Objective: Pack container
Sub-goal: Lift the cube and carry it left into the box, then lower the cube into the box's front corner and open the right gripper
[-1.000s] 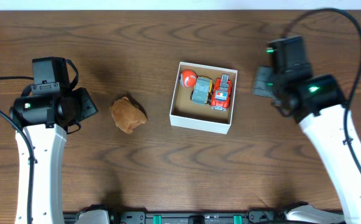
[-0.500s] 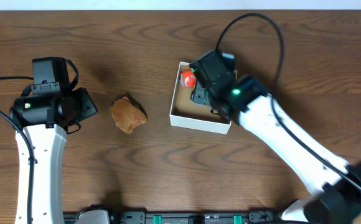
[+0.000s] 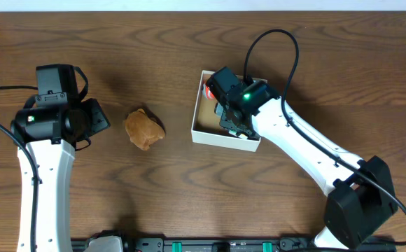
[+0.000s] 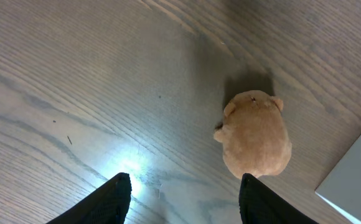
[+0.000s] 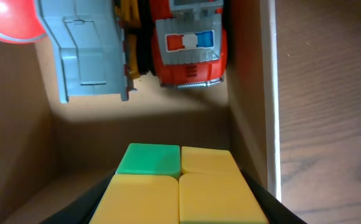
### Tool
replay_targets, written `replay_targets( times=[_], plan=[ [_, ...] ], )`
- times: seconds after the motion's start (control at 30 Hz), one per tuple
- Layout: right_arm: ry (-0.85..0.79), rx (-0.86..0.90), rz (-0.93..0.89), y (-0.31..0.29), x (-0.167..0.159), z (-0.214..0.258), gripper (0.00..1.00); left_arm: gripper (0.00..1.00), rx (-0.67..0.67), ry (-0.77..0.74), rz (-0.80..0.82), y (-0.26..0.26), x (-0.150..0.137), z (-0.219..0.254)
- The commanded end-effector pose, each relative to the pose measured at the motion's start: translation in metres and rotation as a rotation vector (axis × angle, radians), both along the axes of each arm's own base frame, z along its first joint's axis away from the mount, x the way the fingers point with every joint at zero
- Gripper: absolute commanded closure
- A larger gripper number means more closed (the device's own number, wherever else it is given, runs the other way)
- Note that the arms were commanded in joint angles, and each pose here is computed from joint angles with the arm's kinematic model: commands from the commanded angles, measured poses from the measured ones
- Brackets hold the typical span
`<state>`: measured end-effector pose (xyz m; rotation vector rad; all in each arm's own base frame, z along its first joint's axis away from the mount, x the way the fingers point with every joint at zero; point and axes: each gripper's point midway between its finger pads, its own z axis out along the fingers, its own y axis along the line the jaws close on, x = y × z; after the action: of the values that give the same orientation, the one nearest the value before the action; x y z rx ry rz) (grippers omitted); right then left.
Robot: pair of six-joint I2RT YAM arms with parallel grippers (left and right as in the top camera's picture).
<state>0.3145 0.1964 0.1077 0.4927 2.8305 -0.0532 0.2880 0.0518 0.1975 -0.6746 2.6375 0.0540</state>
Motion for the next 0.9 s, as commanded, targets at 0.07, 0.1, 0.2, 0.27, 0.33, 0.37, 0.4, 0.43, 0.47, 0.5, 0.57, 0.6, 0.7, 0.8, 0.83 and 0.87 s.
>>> replay_targets(
  times=[0.07,0.1,0.2,0.27,0.33,0.37,0.4,0.43,0.47,0.5,0.57,0.6,0.7,0.8,0.83,0.87],
  plan=[
    [0.066,-0.044,-0.012,-0.002,-0.008,-0.023,0.99,0.43,0.000,0.006,0.012,0.001,-0.001,-0.001],
    [0.069,-0.044,-0.008,-0.001,-0.008,-0.023,0.99,0.43,0.000,0.006,0.012,0.001,-0.001,-0.001],
    [0.067,-0.044,0.004,-0.001,-0.007,-0.024,0.99,0.43,0.000,0.006,0.012,0.001,-0.001,-0.001],
    [0.070,-0.047,0.006,-0.003,-0.007,-0.024,0.99,0.43,0.000,0.006,0.012,0.001,-0.001,-0.001],
    [0.085,-0.049,0.010,-0.004,-0.009,-0.024,0.99,0.43,0.000,0.006,0.012,0.001,-0.001,-0.001],
    [0.092,-0.054,0.009,-0.006,-0.010,-0.024,0.99,0.43,0.000,0.006,0.012,0.001,-0.001,-0.001],
    [0.099,-0.060,0.011,-0.008,-0.012,-0.024,0.98,0.43,0.000,0.006,0.012,0.001,-0.001,-0.001],
    [0.106,-0.066,0.022,-0.009,-0.013,-0.024,0.98,0.43,0.000,0.006,0.012,0.001,-0.001,-0.001],
    [0.113,-0.071,0.028,-0.010,-0.014,-0.024,0.98,0.43,0.000,0.006,0.012,0.001,-0.001,-0.001],
    [0.118,-0.075,0.035,-0.011,-0.015,-0.024,0.99,0.43,0.000,0.006,0.012,0.001,-0.001,-0.001],
    [0.122,-0.079,0.044,-0.013,-0.015,-0.025,0.99,0.43,0.000,0.006,0.012,0.001,-0.001,-0.001],
    [0.123,-0.080,0.048,-0.013,-0.014,-0.025,0.99,0.43,0.000,0.006,0.012,0.001,-0.001,-0.001],
    [0.123,-0.081,0.047,-0.017,-0.011,-0.025,0.98,0.42,0.000,0.006,0.012,0.001,-0.001,-0.001],
    [0.125,-0.080,0.039,-0.023,-0.007,-0.025,0.98,0.43,0.000,0.006,0.012,0.001,-0.001,-0.001],
    [0.125,-0.080,0.032,-0.026,-0.006,-0.025,0.97,0.43,0.000,0.006,0.012,0.001,-0.001,-0.001],
    [0.126,-0.079,0.024,-0.028,-0.005,-0.025,0.97,0.42,0.000,0.007,0.013,0.002,-0.001,-0.001]
  ],
)
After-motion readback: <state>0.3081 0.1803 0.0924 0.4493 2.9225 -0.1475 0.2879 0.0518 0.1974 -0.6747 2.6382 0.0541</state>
